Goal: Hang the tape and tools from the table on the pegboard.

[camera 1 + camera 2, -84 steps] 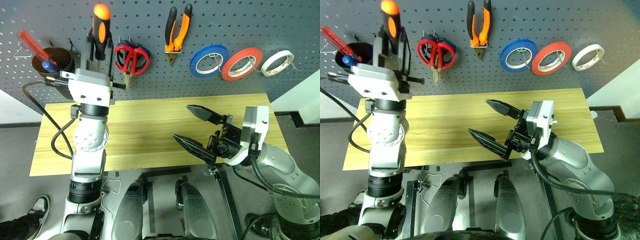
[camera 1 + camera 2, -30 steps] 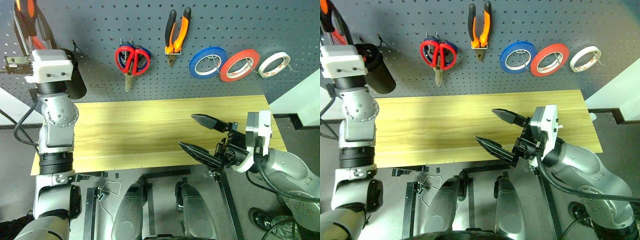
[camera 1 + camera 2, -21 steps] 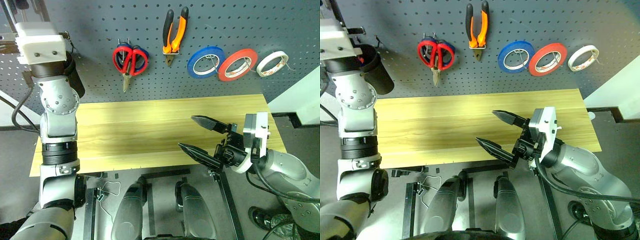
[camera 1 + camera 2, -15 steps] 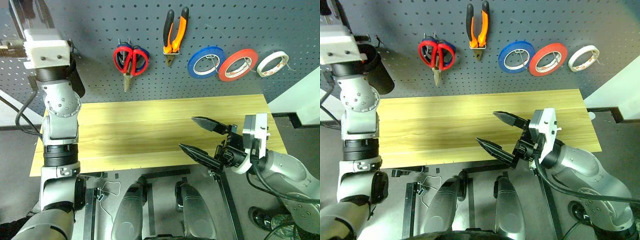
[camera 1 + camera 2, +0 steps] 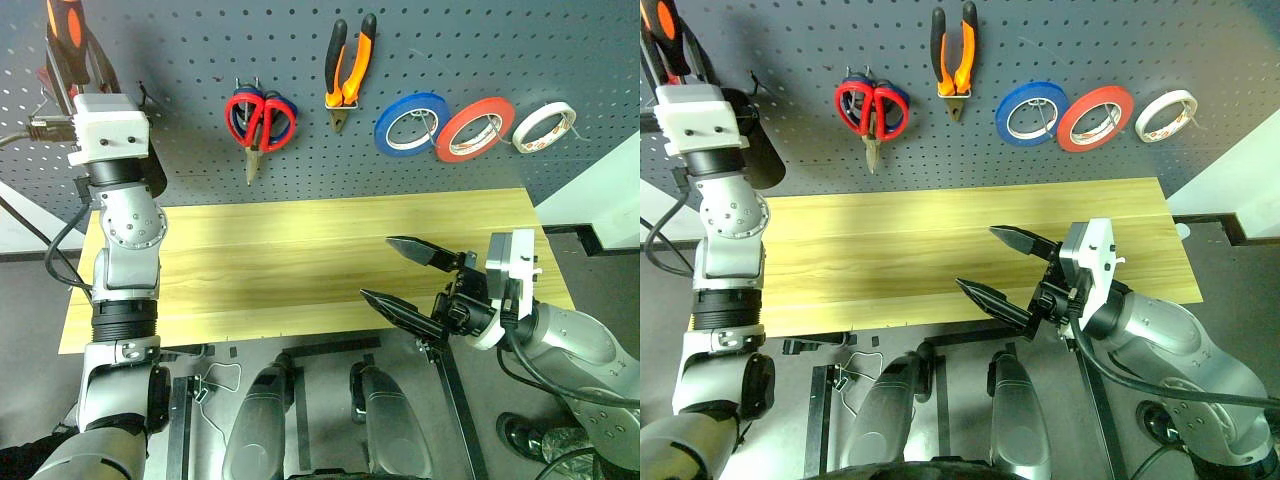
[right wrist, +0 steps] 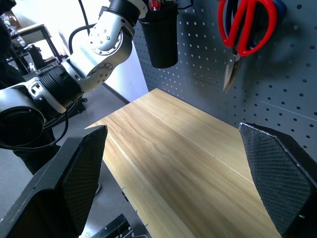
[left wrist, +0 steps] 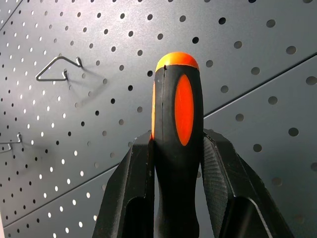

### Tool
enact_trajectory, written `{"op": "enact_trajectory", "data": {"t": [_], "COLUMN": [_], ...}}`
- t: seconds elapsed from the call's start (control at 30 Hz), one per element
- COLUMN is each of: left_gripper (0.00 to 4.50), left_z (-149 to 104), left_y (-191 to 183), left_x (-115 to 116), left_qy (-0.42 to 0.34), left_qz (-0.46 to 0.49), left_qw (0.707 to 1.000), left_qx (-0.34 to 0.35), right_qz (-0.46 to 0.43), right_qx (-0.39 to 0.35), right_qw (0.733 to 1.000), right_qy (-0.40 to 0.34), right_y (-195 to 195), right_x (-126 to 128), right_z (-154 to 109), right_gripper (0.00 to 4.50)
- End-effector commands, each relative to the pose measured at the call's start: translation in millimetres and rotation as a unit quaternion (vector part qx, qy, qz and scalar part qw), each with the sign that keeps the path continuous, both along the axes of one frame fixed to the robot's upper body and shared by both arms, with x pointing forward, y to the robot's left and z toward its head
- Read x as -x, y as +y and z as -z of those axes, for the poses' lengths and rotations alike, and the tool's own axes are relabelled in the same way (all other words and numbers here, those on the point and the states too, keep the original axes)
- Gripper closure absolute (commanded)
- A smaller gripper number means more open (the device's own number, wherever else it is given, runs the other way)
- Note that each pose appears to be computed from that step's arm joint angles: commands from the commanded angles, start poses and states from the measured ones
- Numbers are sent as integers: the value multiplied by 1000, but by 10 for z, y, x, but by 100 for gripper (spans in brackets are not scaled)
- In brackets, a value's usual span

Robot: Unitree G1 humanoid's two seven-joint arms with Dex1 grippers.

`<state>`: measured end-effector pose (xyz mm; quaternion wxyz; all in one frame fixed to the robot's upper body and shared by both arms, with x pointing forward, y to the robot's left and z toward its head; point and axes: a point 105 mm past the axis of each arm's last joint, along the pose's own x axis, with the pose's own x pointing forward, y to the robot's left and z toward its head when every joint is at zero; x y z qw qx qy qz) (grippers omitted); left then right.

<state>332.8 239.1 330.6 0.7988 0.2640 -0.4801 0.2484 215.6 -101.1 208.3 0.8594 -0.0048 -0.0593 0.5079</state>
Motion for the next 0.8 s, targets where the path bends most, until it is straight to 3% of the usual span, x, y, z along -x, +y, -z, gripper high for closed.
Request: {"op": "enact_trajectory", "data": {"t": [0.03,0.4,0.8], "left_gripper": [354,3,3], "left_z": [-162,-217,-727], "left_y": [20,6,-731], "left_x": [149,206,676], "left_qy": [-37,-64,-136], "left_qz": [-7,-22,186], "left_qw": [999,998,973], "left_qx": [0,-5,-8], "right_qz": [-4,-5,-29], "right_qx": [3,5,-17], "right_qw": [1000,1000,998], "right_qy": [-16,-15,-49], "right_y": [5,7,33], "right_x": [47,41,6], "right_z": [-54,-46,-136], "right_gripper": [0,0,0]}}
